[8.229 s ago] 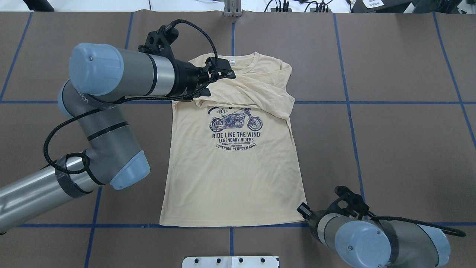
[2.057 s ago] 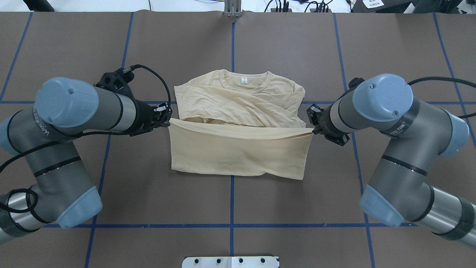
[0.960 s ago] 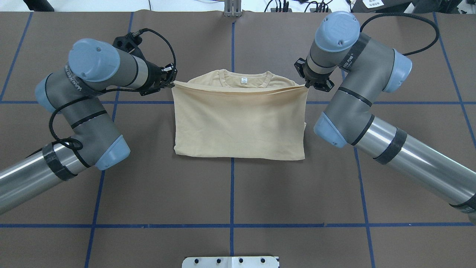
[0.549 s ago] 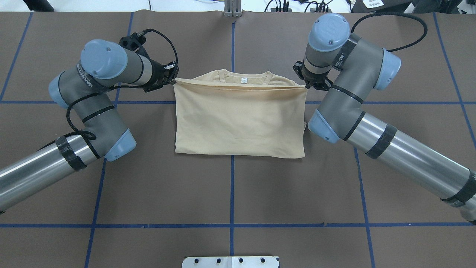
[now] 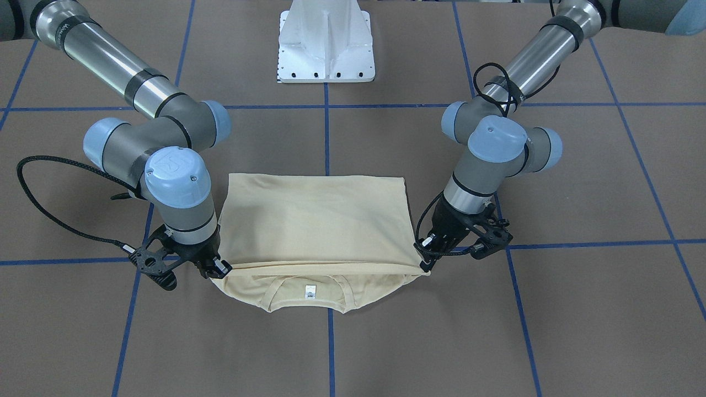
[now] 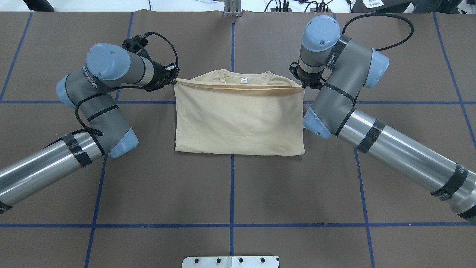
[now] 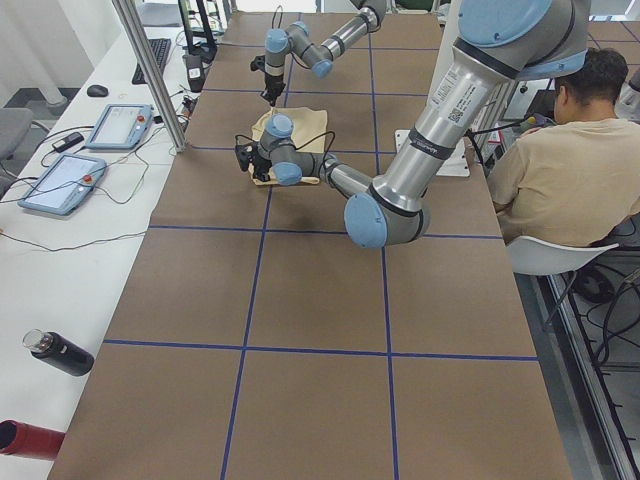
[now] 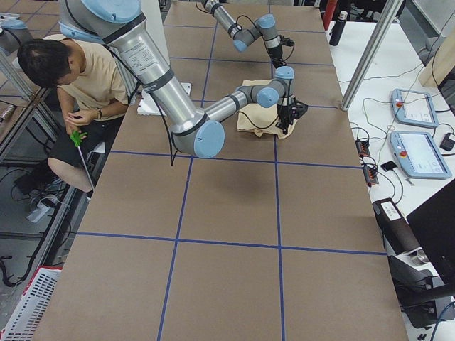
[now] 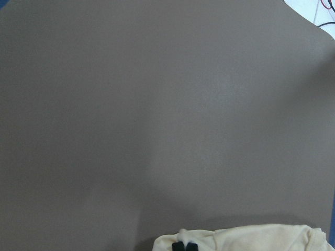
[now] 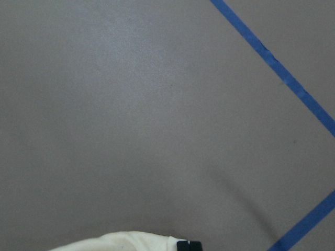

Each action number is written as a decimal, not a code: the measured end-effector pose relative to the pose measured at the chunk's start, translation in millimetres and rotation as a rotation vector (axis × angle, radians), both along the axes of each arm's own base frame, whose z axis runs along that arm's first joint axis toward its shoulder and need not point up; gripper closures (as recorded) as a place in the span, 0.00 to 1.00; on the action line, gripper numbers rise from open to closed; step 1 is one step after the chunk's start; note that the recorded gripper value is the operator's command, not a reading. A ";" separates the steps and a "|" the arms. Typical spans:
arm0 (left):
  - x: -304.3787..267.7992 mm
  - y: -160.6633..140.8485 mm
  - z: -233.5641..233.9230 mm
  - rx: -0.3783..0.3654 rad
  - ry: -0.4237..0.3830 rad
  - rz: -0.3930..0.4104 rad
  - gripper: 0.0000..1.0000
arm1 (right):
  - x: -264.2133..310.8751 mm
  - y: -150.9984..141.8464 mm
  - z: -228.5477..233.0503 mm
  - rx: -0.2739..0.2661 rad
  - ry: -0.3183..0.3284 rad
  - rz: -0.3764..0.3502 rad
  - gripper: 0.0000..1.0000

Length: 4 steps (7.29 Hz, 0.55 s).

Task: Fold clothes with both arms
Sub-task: 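Lay the folded hem down at the collar and open both grippers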

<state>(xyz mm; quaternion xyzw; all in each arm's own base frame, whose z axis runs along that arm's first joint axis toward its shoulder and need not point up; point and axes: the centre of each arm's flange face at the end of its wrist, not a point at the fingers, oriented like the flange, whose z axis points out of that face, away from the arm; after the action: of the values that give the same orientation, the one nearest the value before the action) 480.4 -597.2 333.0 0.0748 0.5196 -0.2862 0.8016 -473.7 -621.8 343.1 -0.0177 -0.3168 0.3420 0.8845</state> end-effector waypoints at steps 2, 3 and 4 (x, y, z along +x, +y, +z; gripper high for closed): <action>2.9 -2.8 0.3 -0.001 -0.001 0.000 0.80 | -1.9 -1.7 4.5 0.000 0.000 -0.001 0.49; 3.4 -3.3 -0.3 0.000 0.000 0.000 0.77 | -3.5 -3.0 2.3 0.002 -0.002 -0.001 0.37; 3.5 -3.4 -0.8 0.001 0.001 0.000 0.74 | -8.5 -7.0 -3.5 0.005 -0.007 -0.001 0.34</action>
<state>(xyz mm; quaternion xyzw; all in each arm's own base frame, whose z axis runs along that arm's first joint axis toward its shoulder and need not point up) 483.9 -600.6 332.3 0.0751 0.5202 -0.2861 0.8012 -482.2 -628.8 339.6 -0.0169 -0.3205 0.3410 0.8836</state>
